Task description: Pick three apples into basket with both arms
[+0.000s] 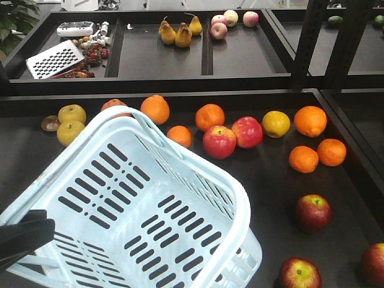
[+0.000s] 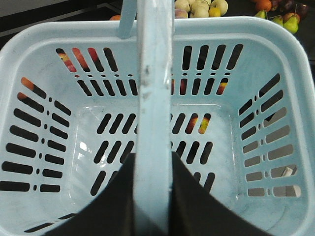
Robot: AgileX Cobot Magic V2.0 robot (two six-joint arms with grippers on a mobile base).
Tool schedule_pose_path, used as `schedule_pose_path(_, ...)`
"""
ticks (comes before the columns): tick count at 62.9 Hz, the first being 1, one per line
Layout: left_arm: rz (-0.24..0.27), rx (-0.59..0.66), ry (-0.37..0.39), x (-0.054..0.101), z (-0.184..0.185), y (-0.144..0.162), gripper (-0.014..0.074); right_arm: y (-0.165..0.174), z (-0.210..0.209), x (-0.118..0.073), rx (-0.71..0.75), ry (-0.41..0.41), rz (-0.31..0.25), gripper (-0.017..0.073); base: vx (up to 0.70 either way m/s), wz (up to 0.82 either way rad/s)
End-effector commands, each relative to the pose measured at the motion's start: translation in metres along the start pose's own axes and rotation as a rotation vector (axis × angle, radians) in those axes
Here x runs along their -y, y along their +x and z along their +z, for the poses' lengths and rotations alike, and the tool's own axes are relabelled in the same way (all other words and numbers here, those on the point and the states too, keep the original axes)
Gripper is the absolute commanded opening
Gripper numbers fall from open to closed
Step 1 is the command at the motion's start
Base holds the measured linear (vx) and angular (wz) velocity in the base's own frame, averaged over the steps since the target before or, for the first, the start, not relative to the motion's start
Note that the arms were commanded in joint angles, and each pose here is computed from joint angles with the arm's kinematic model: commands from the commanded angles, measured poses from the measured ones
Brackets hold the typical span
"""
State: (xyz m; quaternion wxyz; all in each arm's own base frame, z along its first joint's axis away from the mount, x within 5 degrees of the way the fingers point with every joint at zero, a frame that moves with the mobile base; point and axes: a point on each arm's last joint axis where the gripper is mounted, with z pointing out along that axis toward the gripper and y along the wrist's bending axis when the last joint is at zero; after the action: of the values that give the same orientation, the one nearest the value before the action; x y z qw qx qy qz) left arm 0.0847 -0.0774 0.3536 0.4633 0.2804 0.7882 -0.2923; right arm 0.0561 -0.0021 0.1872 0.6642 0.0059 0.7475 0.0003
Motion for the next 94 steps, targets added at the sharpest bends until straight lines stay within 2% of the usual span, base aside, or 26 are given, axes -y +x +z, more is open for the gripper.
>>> schedule_pose_path(1,-0.034,0.118,0.003,0.003,-0.006,-0.016,-0.0006,-0.003,0.0,-0.001,0.07,-0.01,-0.019,-0.0004,0.0,0.0)
schedule_pose_path(77,-0.035,0.119,0.002,0.003,-0.006,-0.016,-0.0006,-0.003,0.0,-0.001,0.072,-0.01,-0.019,-0.0004,0.0,0.0)
schedule_pose_path(87,-0.041,0.142,-0.018,0.0,-0.004,-0.019,-0.0006,-0.003,0.0,-0.001,0.072,-0.01,-0.019,-0.0004,0.0,0.0)
schedule_pose_path(94,-0.05,0.148,-0.045,-0.008,0.005,-0.025,-0.0006,-0.003,0.0,-0.001,0.072,-0.01,-0.019,-0.0004,0.0,0.0)
